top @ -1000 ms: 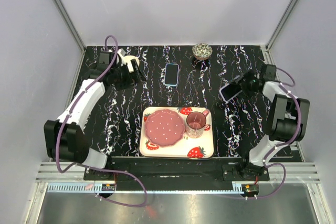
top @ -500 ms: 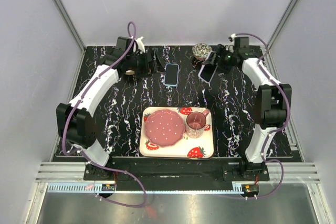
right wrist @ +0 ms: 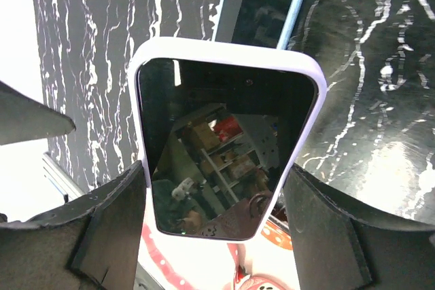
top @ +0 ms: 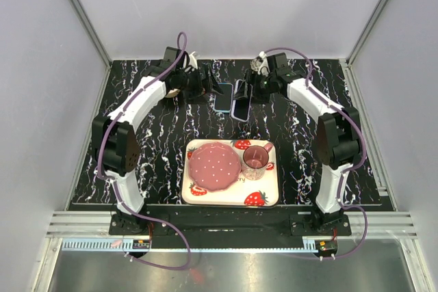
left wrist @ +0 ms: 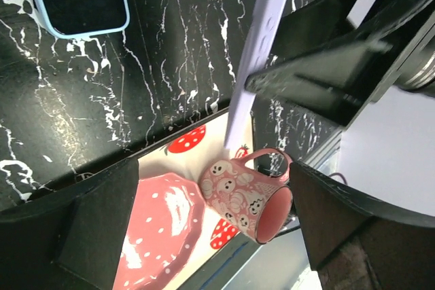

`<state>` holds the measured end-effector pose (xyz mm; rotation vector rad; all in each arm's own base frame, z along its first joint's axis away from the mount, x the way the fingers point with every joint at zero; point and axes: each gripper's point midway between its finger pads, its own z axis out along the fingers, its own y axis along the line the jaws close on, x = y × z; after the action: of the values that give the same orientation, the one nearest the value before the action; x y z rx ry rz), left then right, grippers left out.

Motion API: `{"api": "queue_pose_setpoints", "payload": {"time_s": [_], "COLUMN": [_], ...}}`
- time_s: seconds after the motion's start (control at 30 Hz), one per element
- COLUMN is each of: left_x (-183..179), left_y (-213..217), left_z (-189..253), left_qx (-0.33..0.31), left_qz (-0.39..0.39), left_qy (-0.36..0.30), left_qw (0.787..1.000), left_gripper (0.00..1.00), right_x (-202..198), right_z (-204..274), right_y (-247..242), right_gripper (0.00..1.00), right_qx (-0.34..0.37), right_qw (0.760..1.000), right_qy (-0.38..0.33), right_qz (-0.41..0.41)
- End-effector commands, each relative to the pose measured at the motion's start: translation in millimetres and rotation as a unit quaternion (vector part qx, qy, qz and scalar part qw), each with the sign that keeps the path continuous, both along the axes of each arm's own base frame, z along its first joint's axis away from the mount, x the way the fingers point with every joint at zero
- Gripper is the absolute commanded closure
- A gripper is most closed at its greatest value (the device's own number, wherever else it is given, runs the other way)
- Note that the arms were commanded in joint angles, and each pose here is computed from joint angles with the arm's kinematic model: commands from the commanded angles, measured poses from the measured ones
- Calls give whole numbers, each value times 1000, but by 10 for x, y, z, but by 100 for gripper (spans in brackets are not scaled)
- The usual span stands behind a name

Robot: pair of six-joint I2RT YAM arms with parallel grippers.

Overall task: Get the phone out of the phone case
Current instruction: Pick up the phone at the center of the board.

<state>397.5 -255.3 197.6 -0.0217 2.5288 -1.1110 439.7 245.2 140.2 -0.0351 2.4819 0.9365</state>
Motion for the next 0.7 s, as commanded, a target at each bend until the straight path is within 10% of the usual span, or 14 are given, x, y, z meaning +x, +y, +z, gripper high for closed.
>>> {"api": "queue_pose_setpoints", "payload": {"time_s": [0.0,0.67], "left_x": [148,487], "left_y": [-54,-168], "left_z": [308,184], "left_qx": [-50,-61], "left_qz": [8,80], "left_qy": [-14,-11], "left_qw": [999,995], "left_gripper": [6,13], "right_x": [-3,-194], "right_z": [454,585], "right_y": [290,639], "right_gripper": [90,89], "right_qx": [26,50], "right_qw": [995,989], "right_qy": [-80,-85], "right_qz": [57,113]}}
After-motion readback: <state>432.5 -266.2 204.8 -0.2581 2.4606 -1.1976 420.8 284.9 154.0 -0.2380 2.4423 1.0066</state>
